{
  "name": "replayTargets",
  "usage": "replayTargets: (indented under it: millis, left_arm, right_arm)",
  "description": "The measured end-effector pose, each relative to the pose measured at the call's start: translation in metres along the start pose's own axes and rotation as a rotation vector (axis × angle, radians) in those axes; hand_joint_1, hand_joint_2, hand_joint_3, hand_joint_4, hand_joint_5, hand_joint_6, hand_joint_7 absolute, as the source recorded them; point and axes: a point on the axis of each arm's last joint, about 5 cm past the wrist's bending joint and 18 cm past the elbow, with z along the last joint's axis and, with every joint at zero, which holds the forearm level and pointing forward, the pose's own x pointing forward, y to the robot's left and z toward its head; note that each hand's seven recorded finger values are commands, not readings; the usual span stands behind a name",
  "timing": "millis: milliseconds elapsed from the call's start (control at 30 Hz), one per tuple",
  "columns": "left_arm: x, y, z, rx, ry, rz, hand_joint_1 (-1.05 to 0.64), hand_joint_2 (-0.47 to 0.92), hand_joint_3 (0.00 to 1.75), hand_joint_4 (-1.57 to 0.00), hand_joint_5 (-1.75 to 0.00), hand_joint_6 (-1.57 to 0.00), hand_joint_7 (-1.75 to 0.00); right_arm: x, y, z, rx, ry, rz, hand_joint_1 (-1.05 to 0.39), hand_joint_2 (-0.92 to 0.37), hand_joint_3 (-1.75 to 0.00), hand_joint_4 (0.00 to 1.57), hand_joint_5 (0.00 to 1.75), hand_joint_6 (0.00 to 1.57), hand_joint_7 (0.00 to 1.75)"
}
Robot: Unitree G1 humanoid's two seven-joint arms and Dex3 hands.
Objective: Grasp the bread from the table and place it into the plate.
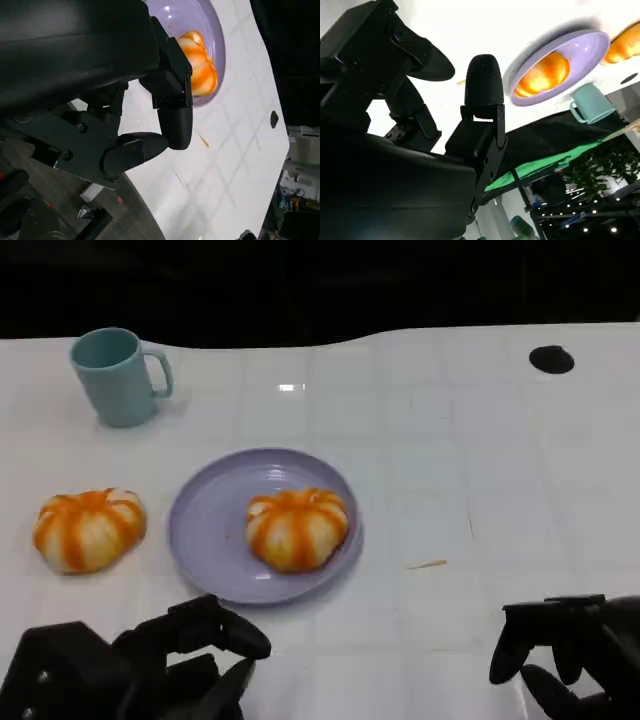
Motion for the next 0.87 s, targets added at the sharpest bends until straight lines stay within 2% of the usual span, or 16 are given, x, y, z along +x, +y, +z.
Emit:
replayTargets:
  millis: [200,867]
  left_arm:
    - [0.0005,0.0012,-0.002,0.0,-0.002,0.005,-0.25,0.77,0.72,-0.65,-1.75,-0.63,-1.28]
    - [0.001,0.0033,-0.004,-0.009,-0.005,0.006,-0.26,0.75,0.73,-0.65,-1.75,-0.65,-1.28]
  right_arm:
    - [0.0013,0.0044,-0.0016,-0.001,0.008,0.001,-0.01,-0.16,-1.38,0.98,1.75,0.94,1.22]
    - [0.0042,0.0061,-0.0029,0.001,0.003,-0.004,0.0,-0.16,-1.35,0.99,1.75,0.94,1.23]
